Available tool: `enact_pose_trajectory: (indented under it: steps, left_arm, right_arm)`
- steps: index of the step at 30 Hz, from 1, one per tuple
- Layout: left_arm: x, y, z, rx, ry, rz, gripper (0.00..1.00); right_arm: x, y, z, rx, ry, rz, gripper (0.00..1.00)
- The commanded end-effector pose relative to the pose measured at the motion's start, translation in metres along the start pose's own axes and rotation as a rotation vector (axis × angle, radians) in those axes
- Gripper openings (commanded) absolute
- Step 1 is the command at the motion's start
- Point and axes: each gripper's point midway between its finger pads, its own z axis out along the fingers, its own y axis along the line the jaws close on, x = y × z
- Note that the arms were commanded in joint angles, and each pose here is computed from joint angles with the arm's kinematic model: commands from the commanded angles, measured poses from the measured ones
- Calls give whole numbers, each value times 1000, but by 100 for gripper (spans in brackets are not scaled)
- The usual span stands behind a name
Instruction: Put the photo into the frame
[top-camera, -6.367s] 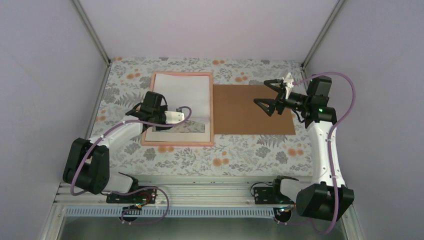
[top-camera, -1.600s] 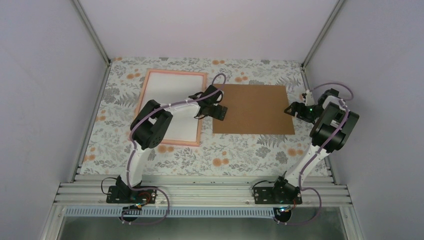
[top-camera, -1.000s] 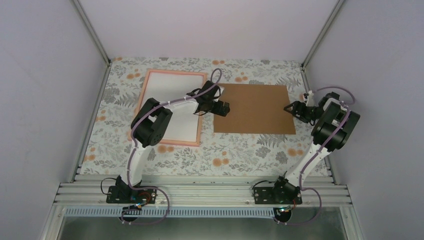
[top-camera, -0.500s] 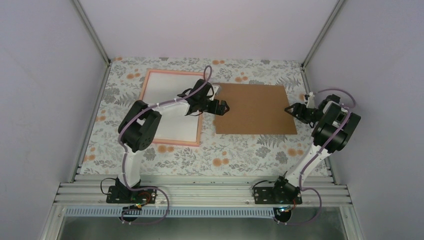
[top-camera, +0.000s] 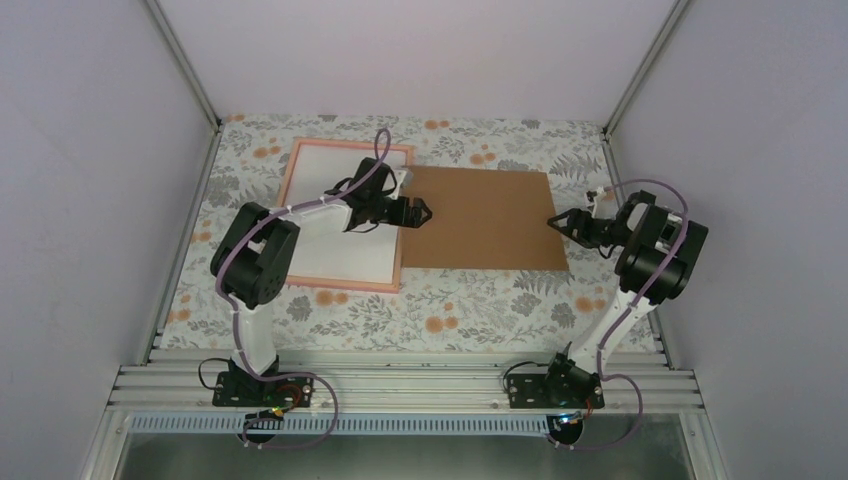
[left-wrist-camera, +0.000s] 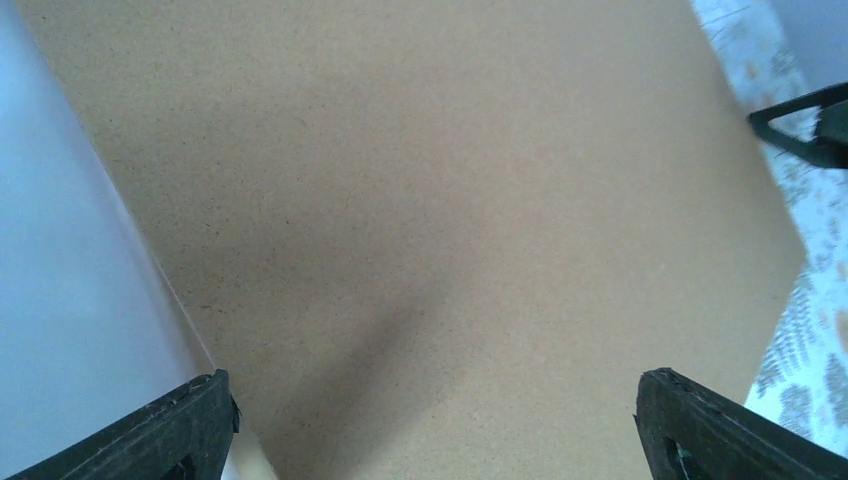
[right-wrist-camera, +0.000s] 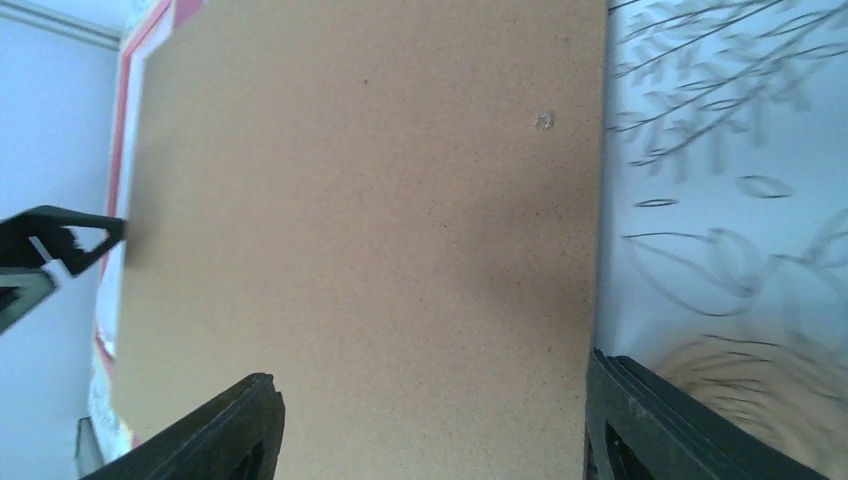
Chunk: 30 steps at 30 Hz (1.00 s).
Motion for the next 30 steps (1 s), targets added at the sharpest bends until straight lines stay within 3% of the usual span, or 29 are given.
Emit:
enact_pose_trajectory:
  steps: [1, 10, 30]
  left_arm:
    - [-8, -40, -15, 145, -44, 95, 99]
    - [-15, -9, -24, 49, -57, 71, 100]
    - [10, 51, -14, -50, -2, -157, 100]
  right_arm:
    - [70, 18, 34, -73, 217, 213, 75]
    - [74, 14, 36, -52, 228, 218, 75]
    - [68, 5, 33, 13, 223, 206, 76]
